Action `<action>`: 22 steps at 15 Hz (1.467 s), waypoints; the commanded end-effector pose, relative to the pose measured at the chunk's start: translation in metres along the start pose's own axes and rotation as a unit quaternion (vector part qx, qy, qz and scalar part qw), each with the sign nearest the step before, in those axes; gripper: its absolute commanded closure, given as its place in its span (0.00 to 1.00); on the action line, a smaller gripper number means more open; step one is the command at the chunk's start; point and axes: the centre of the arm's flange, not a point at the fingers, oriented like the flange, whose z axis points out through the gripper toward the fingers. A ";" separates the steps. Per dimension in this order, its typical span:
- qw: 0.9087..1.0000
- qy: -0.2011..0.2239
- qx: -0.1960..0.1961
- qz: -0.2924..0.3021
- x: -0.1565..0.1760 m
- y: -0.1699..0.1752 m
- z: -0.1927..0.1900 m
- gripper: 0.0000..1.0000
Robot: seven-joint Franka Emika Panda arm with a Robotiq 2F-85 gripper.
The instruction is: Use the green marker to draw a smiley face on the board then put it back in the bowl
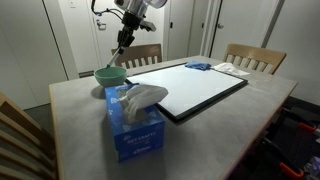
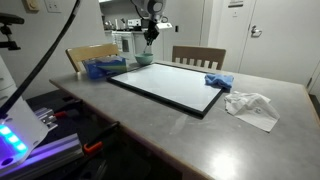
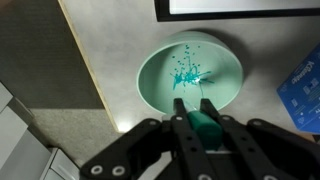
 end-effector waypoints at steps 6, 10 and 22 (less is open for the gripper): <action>0.977 -0.173 -0.009 0.127 0.004 -0.026 -0.084 0.95; 0.959 -0.214 0.005 0.184 -0.015 -0.034 -0.102 0.95; 0.935 -0.253 0.018 0.246 -0.096 -0.071 -0.081 0.95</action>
